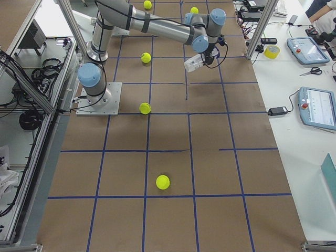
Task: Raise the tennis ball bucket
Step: 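Carry the can with the right gripper toward the table center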
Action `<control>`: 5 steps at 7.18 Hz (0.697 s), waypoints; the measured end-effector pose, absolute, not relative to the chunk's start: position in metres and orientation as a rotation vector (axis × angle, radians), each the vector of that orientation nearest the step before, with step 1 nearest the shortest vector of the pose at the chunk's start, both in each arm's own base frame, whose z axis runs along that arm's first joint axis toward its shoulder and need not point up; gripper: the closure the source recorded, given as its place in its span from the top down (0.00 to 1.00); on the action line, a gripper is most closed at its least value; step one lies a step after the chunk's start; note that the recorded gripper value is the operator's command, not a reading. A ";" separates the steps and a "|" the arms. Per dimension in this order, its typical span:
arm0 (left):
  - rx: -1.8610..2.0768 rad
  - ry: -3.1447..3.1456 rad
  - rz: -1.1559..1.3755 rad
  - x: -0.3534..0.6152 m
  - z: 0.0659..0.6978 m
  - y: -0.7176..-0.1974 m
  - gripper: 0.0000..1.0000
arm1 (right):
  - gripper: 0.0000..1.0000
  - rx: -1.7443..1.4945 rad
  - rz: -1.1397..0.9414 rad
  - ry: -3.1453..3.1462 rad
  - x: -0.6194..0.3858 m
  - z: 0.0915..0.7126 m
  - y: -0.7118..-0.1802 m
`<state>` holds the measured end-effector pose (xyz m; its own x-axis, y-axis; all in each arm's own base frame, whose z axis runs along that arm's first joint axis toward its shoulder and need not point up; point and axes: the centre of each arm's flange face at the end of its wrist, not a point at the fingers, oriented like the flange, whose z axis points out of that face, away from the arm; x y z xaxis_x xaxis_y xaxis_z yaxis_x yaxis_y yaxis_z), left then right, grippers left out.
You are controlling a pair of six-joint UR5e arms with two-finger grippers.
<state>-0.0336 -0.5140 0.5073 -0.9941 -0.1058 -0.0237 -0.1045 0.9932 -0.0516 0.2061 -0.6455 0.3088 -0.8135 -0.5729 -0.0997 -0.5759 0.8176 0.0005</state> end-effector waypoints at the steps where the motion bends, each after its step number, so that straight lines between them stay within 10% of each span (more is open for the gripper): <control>1: -0.165 3.104 -0.082 -0.023 0.510 -0.515 1.00 | 0.60 -1.128 -0.003 2.838 0.240 0.310 -0.637; 5: -0.107 3.096 -0.086 0.006 0.513 -0.514 1.00 | 0.64 -1.834 -0.126 2.505 0.360 0.285 -0.598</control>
